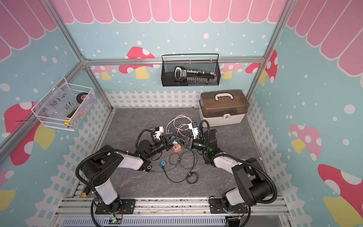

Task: Charge mp3
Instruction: Place the MP3 player at the center of the board.

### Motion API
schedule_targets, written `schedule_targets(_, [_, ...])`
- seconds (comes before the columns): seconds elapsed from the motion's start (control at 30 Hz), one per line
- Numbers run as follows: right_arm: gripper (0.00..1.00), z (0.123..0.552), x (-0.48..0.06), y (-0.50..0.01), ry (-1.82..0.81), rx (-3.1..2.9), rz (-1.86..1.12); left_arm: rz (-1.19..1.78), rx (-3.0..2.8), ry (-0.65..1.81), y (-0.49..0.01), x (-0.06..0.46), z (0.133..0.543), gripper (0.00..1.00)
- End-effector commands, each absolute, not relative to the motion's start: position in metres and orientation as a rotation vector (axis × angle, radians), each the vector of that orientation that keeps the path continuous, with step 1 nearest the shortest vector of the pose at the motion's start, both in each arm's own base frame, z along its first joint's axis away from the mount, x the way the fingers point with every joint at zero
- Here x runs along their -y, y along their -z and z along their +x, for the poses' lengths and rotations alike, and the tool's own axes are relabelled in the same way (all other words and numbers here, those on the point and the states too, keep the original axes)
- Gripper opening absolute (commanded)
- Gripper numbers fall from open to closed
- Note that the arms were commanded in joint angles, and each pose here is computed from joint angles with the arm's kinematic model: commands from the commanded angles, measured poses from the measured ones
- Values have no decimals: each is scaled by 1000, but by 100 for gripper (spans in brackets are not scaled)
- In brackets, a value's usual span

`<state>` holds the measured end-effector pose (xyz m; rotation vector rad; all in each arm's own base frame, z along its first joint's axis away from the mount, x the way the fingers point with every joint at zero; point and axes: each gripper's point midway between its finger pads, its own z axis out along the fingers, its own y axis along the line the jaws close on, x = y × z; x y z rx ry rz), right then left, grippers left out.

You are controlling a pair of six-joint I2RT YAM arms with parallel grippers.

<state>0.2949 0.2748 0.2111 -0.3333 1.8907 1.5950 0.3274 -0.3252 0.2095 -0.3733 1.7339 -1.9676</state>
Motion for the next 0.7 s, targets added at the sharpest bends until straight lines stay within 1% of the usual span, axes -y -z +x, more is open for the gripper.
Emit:
schedule_targets(0.0, [45,280,-281,-196,-1669,-1957,-342,-259,-1568,2004,-257,320,323,0])
schedule_targets(0.1, [44,277,-283,-201,-1724,-1921,-343,-256,-1548,1988,-261,318,324,0])
schedule_targets(0.23, [39,281,-286,-202,-1801,-1889,-295,-220,-1542,2004,-266,325,323,0])
schedule_targets(0.37, [37,285,-288,-206,-1864,-1839,-268,-211,-1566,2010,-259,332,319,0])
schedule_targets(0.47, [37,288,-288,-207,-1850,-1830,-268,-216,-1572,2000,-256,330,317,0])
schedule_targets(0.57, [41,291,-284,-213,-1814,-1802,-264,-199,-1572,1996,-257,328,314,0])
schedule_targets(0.67, [41,293,-284,-220,-1806,-1784,-270,-197,-1575,1997,-257,328,312,0])
